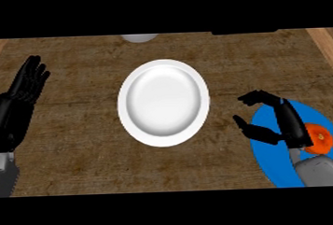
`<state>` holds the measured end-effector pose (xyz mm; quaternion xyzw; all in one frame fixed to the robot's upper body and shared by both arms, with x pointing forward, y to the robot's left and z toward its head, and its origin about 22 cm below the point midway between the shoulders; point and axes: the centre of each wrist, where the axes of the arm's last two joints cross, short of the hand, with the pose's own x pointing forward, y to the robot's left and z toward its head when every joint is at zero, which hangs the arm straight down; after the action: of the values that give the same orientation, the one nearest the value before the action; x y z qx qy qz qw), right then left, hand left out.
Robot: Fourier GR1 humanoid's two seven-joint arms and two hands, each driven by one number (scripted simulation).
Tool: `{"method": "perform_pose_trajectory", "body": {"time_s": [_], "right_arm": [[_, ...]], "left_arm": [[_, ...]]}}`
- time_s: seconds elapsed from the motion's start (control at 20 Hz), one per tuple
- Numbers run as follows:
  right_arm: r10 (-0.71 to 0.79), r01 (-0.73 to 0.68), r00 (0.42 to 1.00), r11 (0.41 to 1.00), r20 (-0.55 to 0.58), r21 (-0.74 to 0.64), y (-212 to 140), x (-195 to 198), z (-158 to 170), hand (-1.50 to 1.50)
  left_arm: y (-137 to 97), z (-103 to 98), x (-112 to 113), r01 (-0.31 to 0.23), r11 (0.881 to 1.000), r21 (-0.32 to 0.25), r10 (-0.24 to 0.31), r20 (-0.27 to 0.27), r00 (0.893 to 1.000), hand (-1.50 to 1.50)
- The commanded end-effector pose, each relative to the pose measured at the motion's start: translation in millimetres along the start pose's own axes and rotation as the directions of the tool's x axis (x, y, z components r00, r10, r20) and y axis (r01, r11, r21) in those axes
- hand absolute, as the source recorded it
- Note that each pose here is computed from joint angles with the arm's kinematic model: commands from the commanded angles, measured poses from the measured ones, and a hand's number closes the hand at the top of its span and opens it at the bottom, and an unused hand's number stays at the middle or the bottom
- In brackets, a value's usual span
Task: Pick the squash from the plate and place it in the plate
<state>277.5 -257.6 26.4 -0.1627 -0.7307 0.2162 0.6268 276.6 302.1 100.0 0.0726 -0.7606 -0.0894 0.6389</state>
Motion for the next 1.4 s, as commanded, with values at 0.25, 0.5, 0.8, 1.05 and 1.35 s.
{"method": "perform_pose_trajectory", "body": {"time_s": [0.25,0.5,0.8,1.05,1.35], "right_arm": [[-0.118,0.163,0.977,0.950,0.175,-0.267,-17.1,-5.4,44.4,-1.50],[0.080,-0.052,0.991,0.966,0.104,-0.253,-62.9,42.1,54.3,-1.50],[0.373,-0.398,0.896,0.915,-0.239,-0.063,-118.5,55.4,50.0,-1.50],[0.551,-0.521,0.730,0.832,-0.405,0.194,-140.9,87.5,39.9,-1.50],[0.613,-0.436,0.627,0.788,-0.481,0.434,-122.2,98.4,31.2,-1.50]], "left_arm": [[-7.9,-11.7,1.4,0.004,1.000,-0.007,-0.004,0.006,1.000,0.00],[-1.3,-8.8,1.9,0.006,1.000,-0.013,-0.006,0.006,1.000,0.00],[-16.6,-5.6,3.4,0.005,1.000,-0.023,-0.005,0.003,1.000,0.00],[-9.3,-14.8,17.4,0.024,0.999,-0.037,-0.024,0.011,1.000,0.00],[-10.0,-24.0,19.2,0.016,0.999,-0.042,-0.015,0.015,1.000,0.00]]}}
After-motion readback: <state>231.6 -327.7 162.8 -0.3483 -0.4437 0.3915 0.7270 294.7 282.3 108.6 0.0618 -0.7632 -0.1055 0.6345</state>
